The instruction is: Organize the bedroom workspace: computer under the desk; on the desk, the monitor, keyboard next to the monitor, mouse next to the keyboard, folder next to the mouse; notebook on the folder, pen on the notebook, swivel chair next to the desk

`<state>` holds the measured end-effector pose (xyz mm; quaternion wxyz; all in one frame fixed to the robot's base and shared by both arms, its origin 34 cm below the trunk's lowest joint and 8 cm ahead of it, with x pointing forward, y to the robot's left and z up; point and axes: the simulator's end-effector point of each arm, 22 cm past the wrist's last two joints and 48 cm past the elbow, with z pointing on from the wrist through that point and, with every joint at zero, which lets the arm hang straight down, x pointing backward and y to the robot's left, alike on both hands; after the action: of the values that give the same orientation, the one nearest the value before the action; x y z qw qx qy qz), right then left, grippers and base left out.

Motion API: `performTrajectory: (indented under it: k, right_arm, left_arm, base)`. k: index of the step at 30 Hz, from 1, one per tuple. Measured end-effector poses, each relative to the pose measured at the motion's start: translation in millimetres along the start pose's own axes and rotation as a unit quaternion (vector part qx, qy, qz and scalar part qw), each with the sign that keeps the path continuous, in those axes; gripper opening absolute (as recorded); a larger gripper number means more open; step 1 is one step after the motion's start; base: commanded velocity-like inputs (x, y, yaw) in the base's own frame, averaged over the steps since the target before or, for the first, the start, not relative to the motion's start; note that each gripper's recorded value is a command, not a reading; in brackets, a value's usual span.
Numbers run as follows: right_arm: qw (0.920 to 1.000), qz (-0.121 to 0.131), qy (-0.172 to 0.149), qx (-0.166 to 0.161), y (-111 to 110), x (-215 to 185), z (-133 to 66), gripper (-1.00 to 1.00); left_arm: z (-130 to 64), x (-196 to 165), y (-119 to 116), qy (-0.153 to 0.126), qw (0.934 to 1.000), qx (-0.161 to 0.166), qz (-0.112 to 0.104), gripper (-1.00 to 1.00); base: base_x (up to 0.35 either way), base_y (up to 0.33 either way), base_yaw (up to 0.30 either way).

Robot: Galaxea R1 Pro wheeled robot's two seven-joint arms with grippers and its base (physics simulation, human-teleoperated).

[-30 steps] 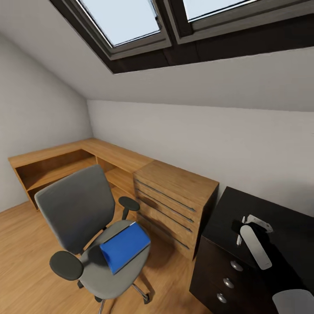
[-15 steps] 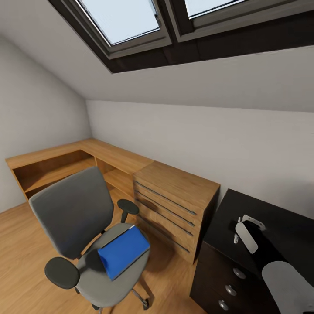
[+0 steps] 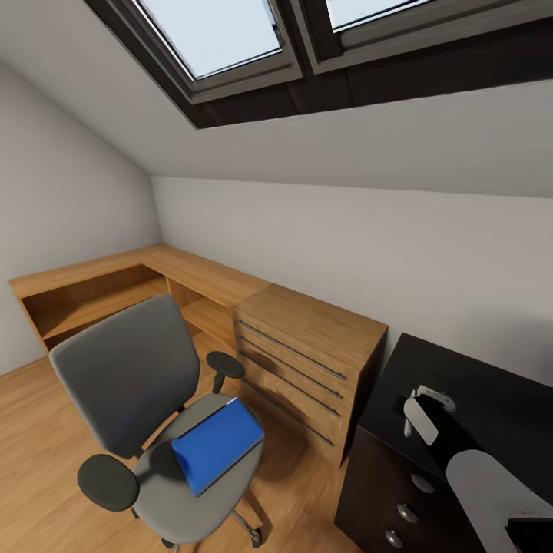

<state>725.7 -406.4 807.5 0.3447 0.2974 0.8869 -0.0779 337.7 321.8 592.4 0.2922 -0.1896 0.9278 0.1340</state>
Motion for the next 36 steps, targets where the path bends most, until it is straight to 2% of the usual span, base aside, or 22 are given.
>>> performTrajectory:
  k: [6,15,25,36]
  right_arm:
    - [0.9999,0.003,0.014,0.006,7.4,11.5,3.9,-1.00]
    - [0.9999,0.001,0.012,0.010,8.6,13.7,5.1,-1.00]
    - [0.9999,0.002,0.009,0.010,9.2,12.7,4.9,-1.00]
    - [0.9999,0.002,0.008,0.011,9.3,12.2,5.0,-1.00]
  left_arm:
    - [0.0,-0.2,-0.1,0.000,1.0000,0.000,0.000,1.00]
    - [0.1,-1.0,-0.2,-0.001,1.0000,0.000,0.000,1.00]
    - [0.3,-1.3,0.6,-0.002,1.0000,0.000,0.000,1.00]
    - [0.3,-1.3,0.8,-0.002,1.0000,-0.001,0.000,1.00]
  base:
    - [0.000,0.000,0.000]
    - [0.009,0.000,0.000]
    - [0.167,0.000,0.000]
    - [0.014,0.000,0.000]
